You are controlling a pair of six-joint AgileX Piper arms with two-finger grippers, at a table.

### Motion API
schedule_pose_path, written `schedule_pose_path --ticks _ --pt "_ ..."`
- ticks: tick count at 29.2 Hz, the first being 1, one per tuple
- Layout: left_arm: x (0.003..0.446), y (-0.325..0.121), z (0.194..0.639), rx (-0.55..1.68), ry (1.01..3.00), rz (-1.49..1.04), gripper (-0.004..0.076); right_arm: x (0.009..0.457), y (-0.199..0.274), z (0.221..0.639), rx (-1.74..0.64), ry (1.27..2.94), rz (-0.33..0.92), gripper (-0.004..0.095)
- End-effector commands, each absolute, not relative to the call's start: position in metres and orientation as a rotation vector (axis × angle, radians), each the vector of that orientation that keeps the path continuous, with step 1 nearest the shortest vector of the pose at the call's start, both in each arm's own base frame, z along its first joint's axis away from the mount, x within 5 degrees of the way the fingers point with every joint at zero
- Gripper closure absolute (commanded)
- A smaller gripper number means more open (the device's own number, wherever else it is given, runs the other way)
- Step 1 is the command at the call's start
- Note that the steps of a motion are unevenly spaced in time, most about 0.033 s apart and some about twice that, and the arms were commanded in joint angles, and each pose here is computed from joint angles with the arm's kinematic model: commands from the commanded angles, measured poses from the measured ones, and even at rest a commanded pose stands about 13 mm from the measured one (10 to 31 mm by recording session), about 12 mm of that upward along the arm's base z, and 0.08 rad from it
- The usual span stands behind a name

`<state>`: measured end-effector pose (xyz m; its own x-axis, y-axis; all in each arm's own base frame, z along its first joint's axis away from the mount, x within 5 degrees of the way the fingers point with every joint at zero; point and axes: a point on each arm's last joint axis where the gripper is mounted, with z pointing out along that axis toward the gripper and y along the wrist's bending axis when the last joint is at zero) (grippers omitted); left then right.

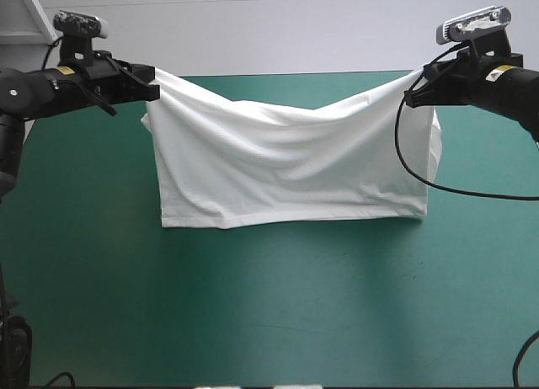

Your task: Fold the cloth

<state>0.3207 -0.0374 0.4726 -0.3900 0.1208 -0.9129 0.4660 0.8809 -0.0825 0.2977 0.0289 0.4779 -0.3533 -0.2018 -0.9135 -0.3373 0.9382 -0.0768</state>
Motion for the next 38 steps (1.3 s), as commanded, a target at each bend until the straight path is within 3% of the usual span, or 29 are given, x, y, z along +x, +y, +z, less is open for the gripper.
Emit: schedule_pose_path --ticks 1,9,15,21,33,38 --pt "0.273 -0.041 0.544 0.446 1.72 -0.371 0.0705 0.256 0.029 0.538 -0.377 1.714 0.11 0.0922" --pt "0.198 -0.039 0.615 0.484 1.493 -0.235 0.0705 0.163 0.027 0.612 -0.368 1.408 0.051 0.0922" --pt "0.2 -0.038 0.617 0.473 1.477 -0.223 0.0705 0.143 0.026 0.619 -0.366 1.364 0.043 0.0922" --pt "0.242 -0.035 0.603 0.438 1.519 -0.236 0.0705 0.181 0.027 0.606 -0.367 1.439 0.056 0.0922" --pt "0.365 -0.029 0.536 0.365 1.655 -0.245 0.0705 0.339 0.026 0.539 -0.311 1.621 0.081 0.0922" --pt "0.39 -0.028 0.538 0.396 1.654 -0.217 0.0705 0.358 0.027 0.554 -0.322 1.561 0.078 0.0922"
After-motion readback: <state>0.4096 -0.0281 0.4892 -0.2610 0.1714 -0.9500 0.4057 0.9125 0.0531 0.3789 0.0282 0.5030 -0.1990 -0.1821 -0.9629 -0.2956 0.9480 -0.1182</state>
